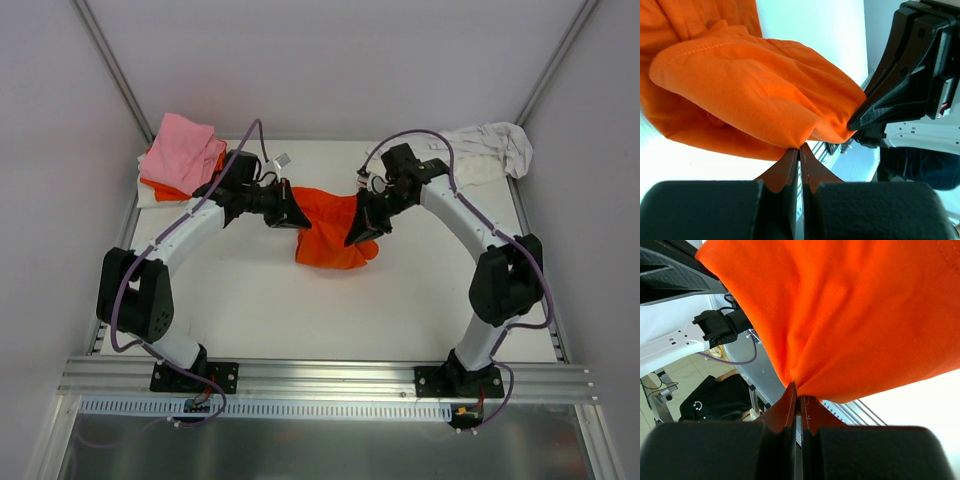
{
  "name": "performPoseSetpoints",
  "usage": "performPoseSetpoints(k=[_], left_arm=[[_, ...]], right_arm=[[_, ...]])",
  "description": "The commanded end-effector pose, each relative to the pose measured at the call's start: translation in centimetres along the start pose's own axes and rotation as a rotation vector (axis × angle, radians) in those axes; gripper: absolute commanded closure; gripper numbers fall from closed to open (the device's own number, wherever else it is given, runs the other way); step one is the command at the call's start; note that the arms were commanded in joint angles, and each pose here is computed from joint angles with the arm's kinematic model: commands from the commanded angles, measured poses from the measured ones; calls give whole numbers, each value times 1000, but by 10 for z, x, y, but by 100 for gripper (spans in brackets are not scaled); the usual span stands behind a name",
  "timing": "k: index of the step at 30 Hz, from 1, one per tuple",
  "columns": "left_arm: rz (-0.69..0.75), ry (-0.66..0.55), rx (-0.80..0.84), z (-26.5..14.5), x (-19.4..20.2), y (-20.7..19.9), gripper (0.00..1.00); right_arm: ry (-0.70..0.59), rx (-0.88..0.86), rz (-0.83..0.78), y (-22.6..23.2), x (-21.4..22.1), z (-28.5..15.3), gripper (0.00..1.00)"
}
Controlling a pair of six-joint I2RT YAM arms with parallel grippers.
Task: Fold and stack the t-shirts
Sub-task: Smooth out wrinkles on the folded tshirt
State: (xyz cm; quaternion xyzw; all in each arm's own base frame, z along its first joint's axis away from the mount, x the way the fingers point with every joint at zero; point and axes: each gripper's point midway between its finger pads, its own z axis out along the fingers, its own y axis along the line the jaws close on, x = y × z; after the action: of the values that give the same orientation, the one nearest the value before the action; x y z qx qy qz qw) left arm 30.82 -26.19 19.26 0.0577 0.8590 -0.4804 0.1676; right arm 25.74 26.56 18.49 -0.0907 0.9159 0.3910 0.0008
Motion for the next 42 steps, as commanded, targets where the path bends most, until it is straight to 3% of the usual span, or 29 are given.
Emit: performPoseSetpoints(k=[1, 15, 21, 34, 42], left_arm=[[62, -61, 1, -5, -18, -15, 100], [15, -96, -67, 43, -102, 16, 100], [-27, -73, -46, 56, -110, 23, 100], [13, -86, -11, 5, -67, -19, 100], [-35, -35, -12, -21, -7, -26, 100]], right_arm=[[-20, -22, -27, 5, -15, -12, 100], [-45, 19, 74, -41, -94, 0, 100], [-46, 8, 99, -48, -104, 1, 100], [-69, 4, 64, -23, -53, -34, 100], [-41, 6, 61, -16, -6, -46, 99]])
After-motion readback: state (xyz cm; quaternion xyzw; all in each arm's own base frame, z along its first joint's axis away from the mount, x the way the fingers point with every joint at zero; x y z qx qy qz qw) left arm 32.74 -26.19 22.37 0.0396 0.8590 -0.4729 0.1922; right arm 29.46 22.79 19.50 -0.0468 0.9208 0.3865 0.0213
